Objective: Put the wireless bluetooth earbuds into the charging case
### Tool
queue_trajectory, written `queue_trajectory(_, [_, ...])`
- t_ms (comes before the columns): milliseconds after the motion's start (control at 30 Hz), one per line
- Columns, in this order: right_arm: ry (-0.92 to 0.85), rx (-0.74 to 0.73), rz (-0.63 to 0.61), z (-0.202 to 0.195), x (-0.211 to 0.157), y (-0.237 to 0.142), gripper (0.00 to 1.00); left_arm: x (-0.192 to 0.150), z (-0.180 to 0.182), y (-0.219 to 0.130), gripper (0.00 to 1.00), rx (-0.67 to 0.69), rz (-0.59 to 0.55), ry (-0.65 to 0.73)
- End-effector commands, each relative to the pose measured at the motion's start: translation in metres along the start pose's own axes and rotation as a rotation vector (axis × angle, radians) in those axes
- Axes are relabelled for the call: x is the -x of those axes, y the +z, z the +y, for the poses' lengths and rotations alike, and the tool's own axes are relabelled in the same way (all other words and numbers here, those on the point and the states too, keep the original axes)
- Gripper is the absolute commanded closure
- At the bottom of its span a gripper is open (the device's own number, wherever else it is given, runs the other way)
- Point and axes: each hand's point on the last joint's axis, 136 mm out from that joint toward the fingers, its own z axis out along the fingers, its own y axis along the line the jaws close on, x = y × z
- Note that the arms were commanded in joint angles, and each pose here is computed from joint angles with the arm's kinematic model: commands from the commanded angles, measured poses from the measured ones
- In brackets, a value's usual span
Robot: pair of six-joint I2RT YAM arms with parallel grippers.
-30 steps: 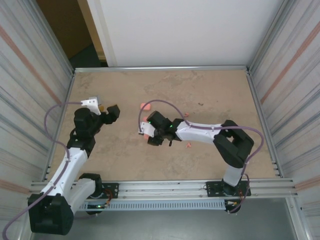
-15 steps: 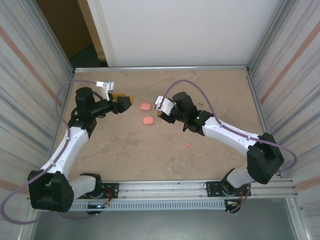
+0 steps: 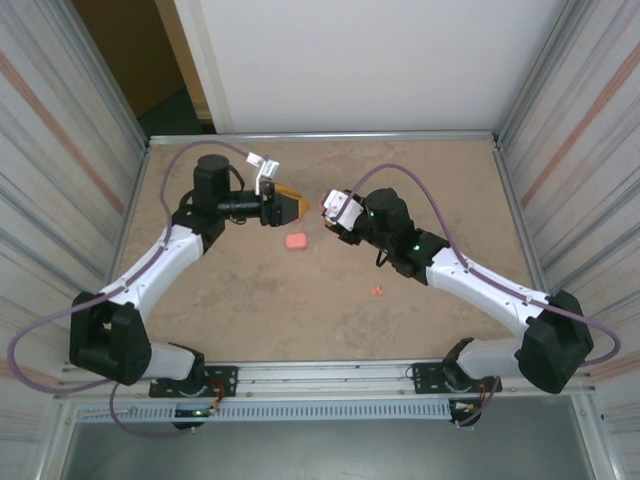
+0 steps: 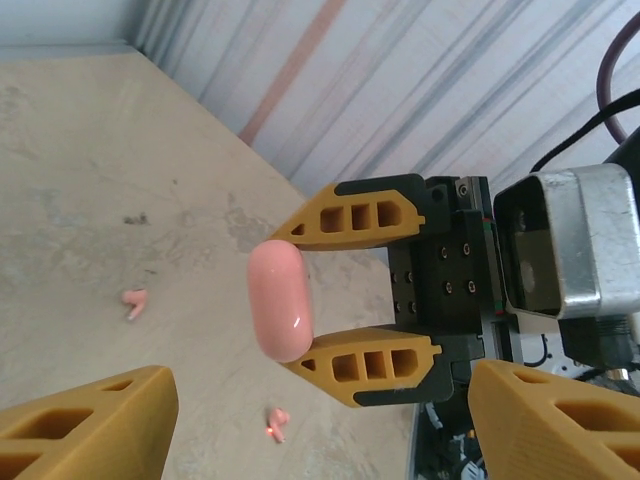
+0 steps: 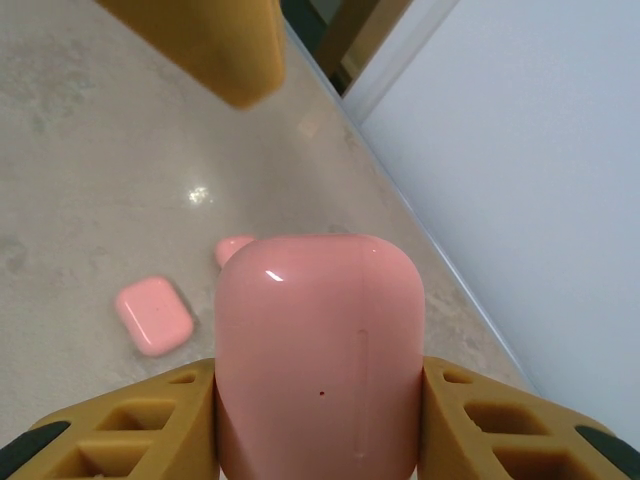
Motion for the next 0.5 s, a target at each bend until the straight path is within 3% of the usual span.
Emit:
queue_trajectory(0, [0.013,-0.051,-0.042,-0.013,0.01,-0.009,0.56,0.004,-0.012,0.01,0.24,-0.062,0.025,0.033])
queue_trajectory(467, [0.037,-0.038,-0.073,-0.011,0.017,-0.014,0.56,-0.007,-0.007,0.038,0.38,-0.096,0.086,0.009])
